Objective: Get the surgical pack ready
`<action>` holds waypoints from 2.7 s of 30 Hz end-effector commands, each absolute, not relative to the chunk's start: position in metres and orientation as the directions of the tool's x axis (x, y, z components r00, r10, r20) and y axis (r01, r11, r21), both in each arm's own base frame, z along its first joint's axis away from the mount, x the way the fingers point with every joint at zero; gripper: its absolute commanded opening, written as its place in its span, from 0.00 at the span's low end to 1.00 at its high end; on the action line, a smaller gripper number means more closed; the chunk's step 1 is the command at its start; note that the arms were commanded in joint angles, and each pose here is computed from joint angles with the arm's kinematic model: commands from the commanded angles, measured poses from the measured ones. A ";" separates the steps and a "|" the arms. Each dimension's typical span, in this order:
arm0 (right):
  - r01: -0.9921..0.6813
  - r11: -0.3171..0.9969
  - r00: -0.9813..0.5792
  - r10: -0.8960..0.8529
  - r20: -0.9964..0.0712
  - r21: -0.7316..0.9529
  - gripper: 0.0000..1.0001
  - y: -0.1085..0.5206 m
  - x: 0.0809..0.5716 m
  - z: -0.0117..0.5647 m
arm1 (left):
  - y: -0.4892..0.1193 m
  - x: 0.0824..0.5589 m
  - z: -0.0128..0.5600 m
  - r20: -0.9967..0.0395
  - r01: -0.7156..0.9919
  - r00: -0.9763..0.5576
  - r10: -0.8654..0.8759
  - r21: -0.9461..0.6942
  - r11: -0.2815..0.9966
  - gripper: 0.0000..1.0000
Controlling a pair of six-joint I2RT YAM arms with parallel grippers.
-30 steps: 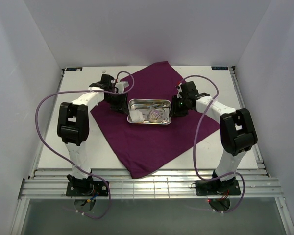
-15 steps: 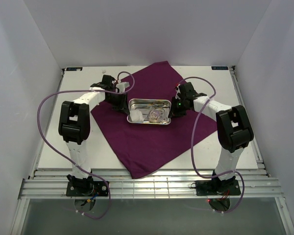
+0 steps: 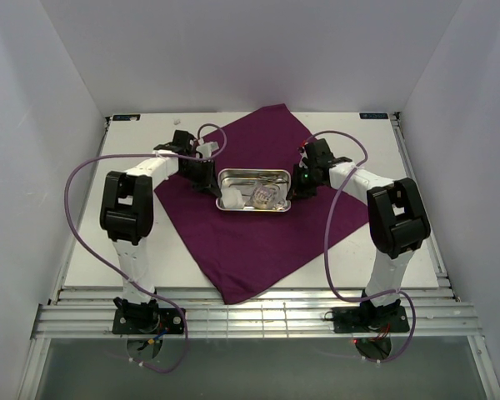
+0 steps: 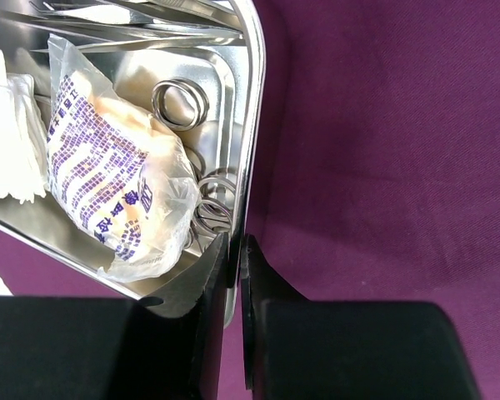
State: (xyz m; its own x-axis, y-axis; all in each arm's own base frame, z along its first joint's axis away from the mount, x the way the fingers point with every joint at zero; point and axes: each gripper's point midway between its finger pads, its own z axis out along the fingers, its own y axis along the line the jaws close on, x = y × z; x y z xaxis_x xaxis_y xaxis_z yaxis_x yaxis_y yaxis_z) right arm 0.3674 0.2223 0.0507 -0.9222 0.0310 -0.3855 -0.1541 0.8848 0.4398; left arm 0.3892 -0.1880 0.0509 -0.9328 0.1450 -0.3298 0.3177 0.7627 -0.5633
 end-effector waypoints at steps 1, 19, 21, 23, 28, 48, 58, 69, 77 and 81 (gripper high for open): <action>-0.211 0.848 -0.907 0.016 -0.420 0.487 0.08 0.234 0.370 0.081 | -0.197 0.382 0.086 -0.390 0.373 -0.908 0.151 -0.592 0.714 0.00; -0.231 0.844 -0.942 -0.070 -0.329 0.483 0.08 0.248 0.279 0.063 | -0.169 0.321 0.074 -0.353 0.390 -0.908 0.223 -0.523 0.758 0.00; -0.224 0.852 -0.942 -0.064 -0.330 0.473 0.08 0.246 0.279 0.061 | -0.170 0.320 0.075 -0.351 0.390 -0.909 0.224 -0.528 0.755 0.00; -0.214 0.863 -0.942 -0.058 -0.330 0.458 0.08 0.243 0.279 0.059 | -0.170 0.321 0.074 -0.353 0.391 -0.908 0.225 -0.526 0.756 0.00; -0.216 0.882 -0.937 -0.066 -0.343 0.420 0.08 0.237 0.281 0.057 | -0.170 0.320 0.072 -0.348 0.390 -0.910 0.226 -0.529 0.754 0.00; -0.220 0.921 -0.878 -0.043 -0.476 0.322 0.62 0.198 0.297 0.103 | -0.153 0.345 0.119 -0.481 0.440 -0.849 0.220 -0.411 0.798 0.62; -0.760 0.649 -0.481 -0.592 -0.646 -0.029 0.61 0.268 0.224 0.152 | -0.074 0.357 0.147 -0.554 0.288 -0.830 0.072 -0.314 0.905 0.63; -0.989 0.093 -0.019 -0.852 -0.523 -0.116 0.66 0.371 0.071 0.089 | -0.028 0.330 0.139 -0.573 0.188 -0.820 0.012 -0.248 0.950 0.63; -0.973 0.217 -0.124 -0.775 -0.620 -0.076 0.74 0.421 0.072 0.083 | -0.036 0.325 0.139 -0.581 0.210 -0.814 0.006 -0.286 0.935 0.63; -0.965 0.245 -0.136 -0.769 -0.625 -0.091 0.81 0.423 0.067 0.072 | -0.039 0.324 0.138 -0.579 0.220 -0.815 0.006 -0.300 0.928 0.63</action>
State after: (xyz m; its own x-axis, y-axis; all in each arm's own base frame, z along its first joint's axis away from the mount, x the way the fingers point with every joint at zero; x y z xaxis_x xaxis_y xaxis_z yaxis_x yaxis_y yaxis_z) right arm 0.0672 0.3971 0.0567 -0.1138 -0.8350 -0.5383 -0.9777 0.1905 -0.0888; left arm 0.3218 -0.0333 0.1220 -0.8520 0.0005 -0.5236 0.1775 0.9411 -0.2878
